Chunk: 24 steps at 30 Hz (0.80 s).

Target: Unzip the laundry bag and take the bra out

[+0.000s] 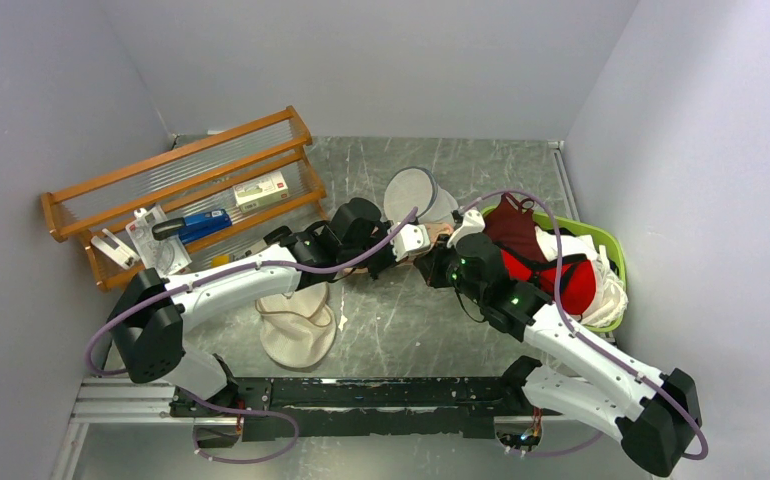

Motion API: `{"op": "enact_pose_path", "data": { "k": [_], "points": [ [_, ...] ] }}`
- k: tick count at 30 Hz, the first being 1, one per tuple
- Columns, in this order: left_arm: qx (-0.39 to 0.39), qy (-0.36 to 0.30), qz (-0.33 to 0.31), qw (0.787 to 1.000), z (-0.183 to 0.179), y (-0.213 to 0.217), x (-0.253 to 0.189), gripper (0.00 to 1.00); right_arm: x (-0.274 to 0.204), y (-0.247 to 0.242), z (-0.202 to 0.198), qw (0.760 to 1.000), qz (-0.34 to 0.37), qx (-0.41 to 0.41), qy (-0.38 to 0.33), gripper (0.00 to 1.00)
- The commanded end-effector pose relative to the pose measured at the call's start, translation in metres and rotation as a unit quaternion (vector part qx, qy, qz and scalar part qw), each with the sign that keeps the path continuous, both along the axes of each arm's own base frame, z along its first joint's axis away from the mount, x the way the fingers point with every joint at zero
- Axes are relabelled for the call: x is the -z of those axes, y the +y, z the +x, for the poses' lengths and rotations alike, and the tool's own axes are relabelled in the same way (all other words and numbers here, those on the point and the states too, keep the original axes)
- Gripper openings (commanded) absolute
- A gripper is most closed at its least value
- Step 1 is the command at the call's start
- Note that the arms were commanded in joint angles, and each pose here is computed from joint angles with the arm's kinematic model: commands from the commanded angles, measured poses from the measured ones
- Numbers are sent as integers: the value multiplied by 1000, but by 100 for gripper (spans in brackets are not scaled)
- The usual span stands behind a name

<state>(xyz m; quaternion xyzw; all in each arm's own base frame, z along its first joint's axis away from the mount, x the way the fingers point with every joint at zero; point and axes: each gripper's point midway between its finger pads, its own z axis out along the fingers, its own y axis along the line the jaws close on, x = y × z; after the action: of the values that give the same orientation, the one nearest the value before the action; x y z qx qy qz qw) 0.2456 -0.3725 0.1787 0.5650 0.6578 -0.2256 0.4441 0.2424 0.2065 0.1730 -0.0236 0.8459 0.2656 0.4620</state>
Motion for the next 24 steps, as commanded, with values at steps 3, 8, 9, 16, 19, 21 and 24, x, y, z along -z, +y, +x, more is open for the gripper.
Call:
{"op": "enact_pose_path", "data": {
  "k": [3,8,9,16,19,21,24],
  "points": [
    [-6,-13,2,1000,4,4,-8,7,0,-35,11,995,-78,52,-23,0],
    [-8,-38,6,999,6,12,-8,7,3,-60,16,987,-136,83,-29,0],
    [-8,-42,8,999,6,13,-7,7,1,-66,18,985,-143,89,-33,0],
    [3,-50,19,999,5,16,-1,7,4,-91,26,981,-158,110,-28,0],
    [11,-49,20,999,3,16,0,7,7,-94,28,981,-159,108,-27,0],
    [24,-46,21,998,-1,14,1,7,8,-92,29,982,-154,104,-26,0],
    [43,-37,20,998,-8,12,1,15,5,-76,29,988,-138,59,-35,0]
  ]
}}
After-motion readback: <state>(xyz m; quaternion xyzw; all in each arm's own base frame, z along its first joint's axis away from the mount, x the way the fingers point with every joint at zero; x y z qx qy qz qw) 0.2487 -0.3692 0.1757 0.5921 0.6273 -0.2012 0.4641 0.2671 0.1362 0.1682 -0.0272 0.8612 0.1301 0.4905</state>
